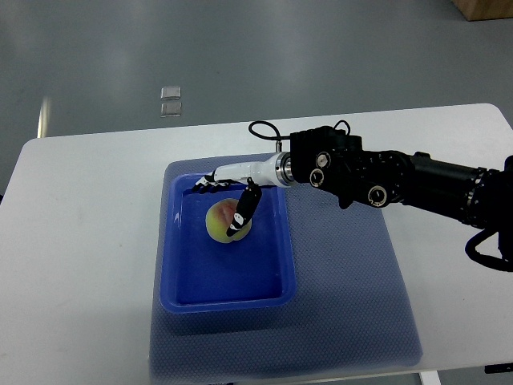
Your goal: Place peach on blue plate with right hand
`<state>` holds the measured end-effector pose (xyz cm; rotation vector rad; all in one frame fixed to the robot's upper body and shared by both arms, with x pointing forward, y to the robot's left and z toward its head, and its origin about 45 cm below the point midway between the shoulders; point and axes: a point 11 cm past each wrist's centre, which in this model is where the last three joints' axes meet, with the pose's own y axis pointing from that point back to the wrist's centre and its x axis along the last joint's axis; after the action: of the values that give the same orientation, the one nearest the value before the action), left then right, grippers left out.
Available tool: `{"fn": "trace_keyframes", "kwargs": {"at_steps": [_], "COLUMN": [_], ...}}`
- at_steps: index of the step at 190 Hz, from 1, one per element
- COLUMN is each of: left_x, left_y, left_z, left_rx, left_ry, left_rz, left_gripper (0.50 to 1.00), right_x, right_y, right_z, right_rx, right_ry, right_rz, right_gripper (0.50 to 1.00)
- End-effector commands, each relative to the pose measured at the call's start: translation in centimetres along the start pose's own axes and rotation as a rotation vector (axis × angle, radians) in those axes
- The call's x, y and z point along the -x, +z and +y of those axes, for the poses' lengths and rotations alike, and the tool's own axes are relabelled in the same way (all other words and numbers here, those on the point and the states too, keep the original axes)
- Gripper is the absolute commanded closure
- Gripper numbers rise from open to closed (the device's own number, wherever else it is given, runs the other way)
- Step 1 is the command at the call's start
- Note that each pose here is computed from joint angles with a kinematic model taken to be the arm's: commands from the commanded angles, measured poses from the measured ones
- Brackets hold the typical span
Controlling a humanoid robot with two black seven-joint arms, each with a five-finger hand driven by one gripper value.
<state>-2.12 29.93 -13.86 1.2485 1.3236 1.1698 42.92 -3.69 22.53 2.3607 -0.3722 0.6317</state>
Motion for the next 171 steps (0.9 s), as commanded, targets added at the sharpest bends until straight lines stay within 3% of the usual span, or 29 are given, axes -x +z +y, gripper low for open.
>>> {"fn": "trace_keyframes", "kwargs": {"at_steps": [1, 15, 16, 22, 32, 35, 55, 56, 66, 93, 103, 104, 124, 125, 139, 171], "left_x": [0.0, 0.0, 0.1, 0.1, 0.1, 0.3, 0.3, 0.4, 0.4, 0.4, 0.4, 0.4, 0.5, 0.5, 0.8, 0.9], "left_y": [0.0, 0.0, 0.0, 0.0, 0.0, 0.0, 0.0, 0.0, 0.0, -0.1, -0.1, -0.1, -0.1, -0.1, 0.0, -0.1], "left_z": [0.0, 0.0, 0.0, 0.0, 0.0, 0.0, 0.0, 0.0, 0.0, 0.0, 0.0, 0.0, 0.0, 0.0, 0.0, 0.0], "left_rx": [-0.002, 0.000, 0.000, -0.002, -0.002, -0.002, 0.000, -0.002, -0.002, -0.002, -0.002, -0.003, -0.003, -0.003, -0.002, -0.002], "left_ry": [0.000, -0.001, -0.002, -0.004, -0.004, -0.007, -0.008, -0.010, -0.010, -0.011, -0.011, -0.011, -0.012, -0.015, -0.023, -0.024], "left_rz": [0.000, 0.000, -0.003, -0.004, -0.004, -0.004, -0.004, -0.004, -0.006, -0.009, -0.009, -0.011, -0.011, -0.013, -0.011, -0.011], "left_gripper": [0.500, 0.500, 0.500, 0.500, 0.500, 0.500, 0.500, 0.500, 0.500, 0.500, 0.500, 0.500, 0.500, 0.500, 0.500, 0.500], "right_x": [-3.7, -4.4, -6.0, -7.0, -7.0, -8.4, -9.2, -9.7, -9.9, -8.9, -8.9, -8.0, -6.7, -5.6, -4.8, -3.9], "right_y": [-0.5, -0.4, -0.3, 0.0, 0.0, 1.4, 2.7, 3.9, 5.1, 8.6, 8.6, 9.7, 10.6, 11.4, 12.9, 14.5], "right_z": [2.1, 2.7, 3.9, 4.8, 4.8, 6.6, 8.0, 9.1, 10.1, 11.9, 11.9, 12.0, 11.5, 11.0, 11.4, 12.0], "right_rx": [-0.049, -0.059, -0.089, -0.107, -0.107, -0.149, -0.196, -0.257, -0.318, -0.471, -0.471, -0.531, -0.588, -0.637, -0.709, -0.786], "right_ry": [0.099, 0.121, 0.177, 0.216, 0.216, 0.290, 0.359, 0.422, 0.483, 0.620, 0.620, 0.661, 0.686, 0.709, 0.765, 0.823], "right_rz": [-0.063, -0.080, -0.129, -0.169, -0.169, -0.280, -0.396, -0.519, -0.640, -0.903, -0.904, -1.007, -1.124, -1.243, -1.397, -1.544], "right_gripper": [0.570, 0.570, 0.570, 0.570, 0.570, 0.570, 0.570, 0.570, 0.570, 0.570, 0.570, 0.570, 0.570, 0.570, 0.570, 0.570]}}
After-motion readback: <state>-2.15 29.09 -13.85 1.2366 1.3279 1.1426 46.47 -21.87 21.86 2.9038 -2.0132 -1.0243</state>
